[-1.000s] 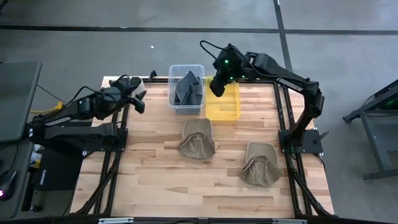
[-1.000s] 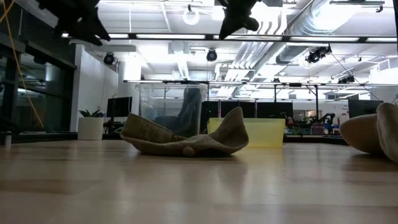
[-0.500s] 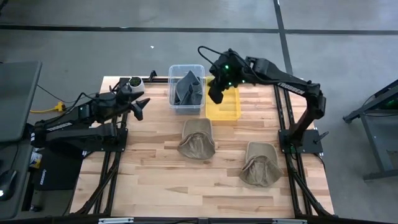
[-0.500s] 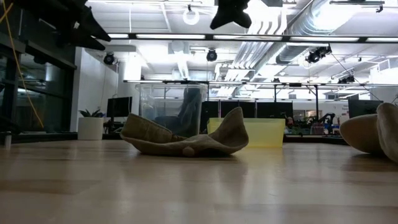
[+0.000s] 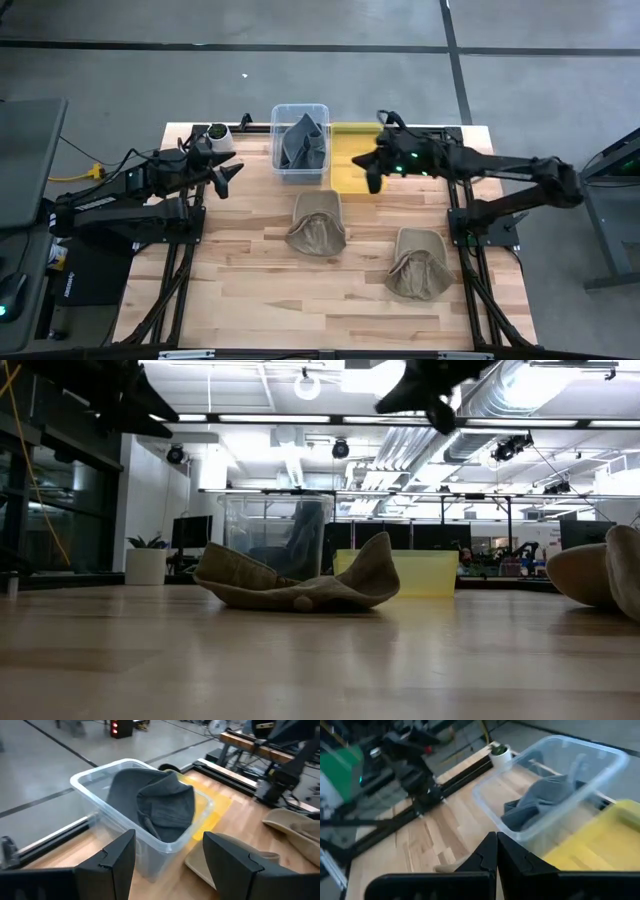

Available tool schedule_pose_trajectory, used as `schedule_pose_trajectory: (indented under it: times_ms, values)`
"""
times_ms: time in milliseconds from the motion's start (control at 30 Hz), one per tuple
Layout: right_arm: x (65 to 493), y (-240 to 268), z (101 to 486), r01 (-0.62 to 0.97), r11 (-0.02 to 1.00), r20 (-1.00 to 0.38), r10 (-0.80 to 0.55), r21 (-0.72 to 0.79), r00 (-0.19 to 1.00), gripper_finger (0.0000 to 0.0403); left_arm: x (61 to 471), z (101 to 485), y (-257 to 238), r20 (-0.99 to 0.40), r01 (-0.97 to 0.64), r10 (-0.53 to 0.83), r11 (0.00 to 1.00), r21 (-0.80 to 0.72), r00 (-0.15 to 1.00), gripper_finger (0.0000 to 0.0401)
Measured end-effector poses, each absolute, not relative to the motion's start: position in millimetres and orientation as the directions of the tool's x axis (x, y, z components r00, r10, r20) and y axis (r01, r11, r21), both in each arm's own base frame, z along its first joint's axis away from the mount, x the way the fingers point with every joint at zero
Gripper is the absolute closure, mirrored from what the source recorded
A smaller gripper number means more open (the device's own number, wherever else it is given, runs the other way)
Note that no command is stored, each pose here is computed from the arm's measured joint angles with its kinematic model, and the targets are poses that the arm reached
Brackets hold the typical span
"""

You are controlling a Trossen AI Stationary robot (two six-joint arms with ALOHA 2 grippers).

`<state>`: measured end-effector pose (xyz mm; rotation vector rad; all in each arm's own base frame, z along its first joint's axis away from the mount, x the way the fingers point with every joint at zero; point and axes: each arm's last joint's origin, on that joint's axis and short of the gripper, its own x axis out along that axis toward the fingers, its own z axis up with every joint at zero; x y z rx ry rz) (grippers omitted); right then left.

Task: Pick & Place hat
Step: Put the top brown cap into the yellow bin

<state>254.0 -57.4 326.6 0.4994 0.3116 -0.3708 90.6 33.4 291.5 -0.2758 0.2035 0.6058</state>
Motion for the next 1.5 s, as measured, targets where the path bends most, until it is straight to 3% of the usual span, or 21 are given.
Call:
schedule_pose_trajectory:
  times_ms: [167,367,533,867,1167,1267,1500]
  values:
    - [226.6,-42.7,318.5,0.375,0.801,-0.308,-0.25,0.467,0.918,0.0402,91.1,291.8,32.7,-0.266,-0.561,0.505,0.802,-0.204,0.821,0.0193]
    - [183.3,-50.6,351.1,0.489,0.762,-0.128,-0.484,0.425,0.866,0.0382,92.5,295.0,32.0,-0.236,-0.524,0.476,0.82,-0.23,0.847,0.0193]
    - [156.1,-51.9,365.0,0.477,0.781,-0.051,-0.501,0.403,0.864,0.034,93.4,295.1,30.4,-0.237,-0.477,0.422,0.834,-0.276,0.875,0.0193]
    - [166.8,-44.4,334.7,0.293,0.874,-0.271,-0.196,0.388,0.942,0.0237,104.2,295.3,26.6,-0.242,-0.298,0.208,0.85,-0.434,0.948,0.0193]
    - [200.0,-26.5,292.3,0.199,0.91,-0.459,-0.011,0.363,0.888,0.0221,128.1,282.8,23.1,-0.357,-0.225,-0.003,0.77,-0.596,0.934,0.0193]
    - [209.5,-20.3,277.6,0.266,0.863,-0.516,-0.007,0.429,0.857,0.0221,135.6,278.7,17.3,-0.393,-0.255,-0.006,0.749,-0.611,0.92,0.0193]
    - [229.1,-6.7,253.0,0.488,0.638,-0.607,-0.039,0.596,0.793,0.0221,150.9,268.5,-3.1,-0.471,-0.325,-0.003,0.719,-0.614,0.882,0.0193]
